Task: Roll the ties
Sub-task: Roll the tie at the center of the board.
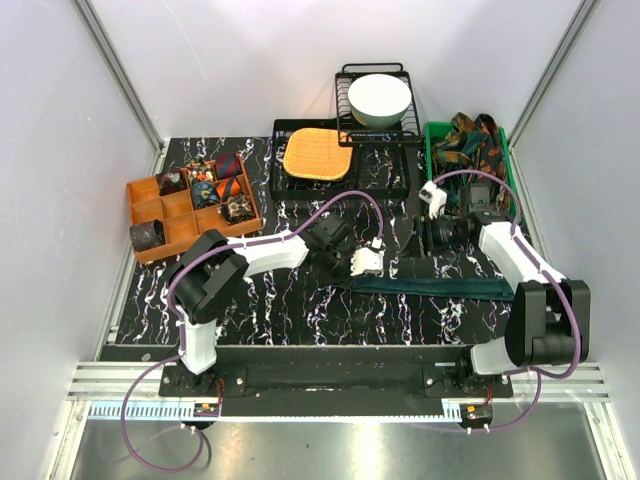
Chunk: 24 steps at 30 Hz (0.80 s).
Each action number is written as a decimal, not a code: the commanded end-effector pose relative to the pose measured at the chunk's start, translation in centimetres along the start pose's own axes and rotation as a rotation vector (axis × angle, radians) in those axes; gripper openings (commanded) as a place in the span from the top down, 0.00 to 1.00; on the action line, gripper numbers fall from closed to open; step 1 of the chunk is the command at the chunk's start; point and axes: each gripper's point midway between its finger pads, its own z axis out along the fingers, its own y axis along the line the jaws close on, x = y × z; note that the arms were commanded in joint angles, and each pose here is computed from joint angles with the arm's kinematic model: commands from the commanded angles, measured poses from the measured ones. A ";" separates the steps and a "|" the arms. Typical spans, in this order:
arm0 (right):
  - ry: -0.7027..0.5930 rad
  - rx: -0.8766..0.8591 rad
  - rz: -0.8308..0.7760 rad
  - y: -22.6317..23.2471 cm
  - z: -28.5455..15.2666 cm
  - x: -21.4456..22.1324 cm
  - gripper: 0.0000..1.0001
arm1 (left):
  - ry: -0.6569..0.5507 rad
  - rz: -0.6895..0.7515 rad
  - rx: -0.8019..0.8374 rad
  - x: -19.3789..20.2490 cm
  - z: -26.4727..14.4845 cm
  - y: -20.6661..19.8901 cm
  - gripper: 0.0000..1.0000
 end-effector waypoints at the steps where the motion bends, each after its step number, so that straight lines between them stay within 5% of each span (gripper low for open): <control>1: -0.088 -0.188 0.451 3.0 1.2 -4.1 0.44 | 0.114 -0.048 0.025 3.1 0.3 -1.0 1.00; 5: -0.021 -0.263 0.698 3.2 4.2 -1.5 0.49 | 0.120 -0.052 0.020 3.2 0.3 -0.8 1.00; 14: 0.043 -0.318 0.653 7.4 9.3 -0.4 0.60 | 0.116 -0.076 0.011 2.8 0.2 -0.7 1.00; 24: 0.081 -0.316 0.696 6.8 13.4 1.9 0.60 | 0.116 -0.085 0.014 3.0 0.3 -0.8 1.00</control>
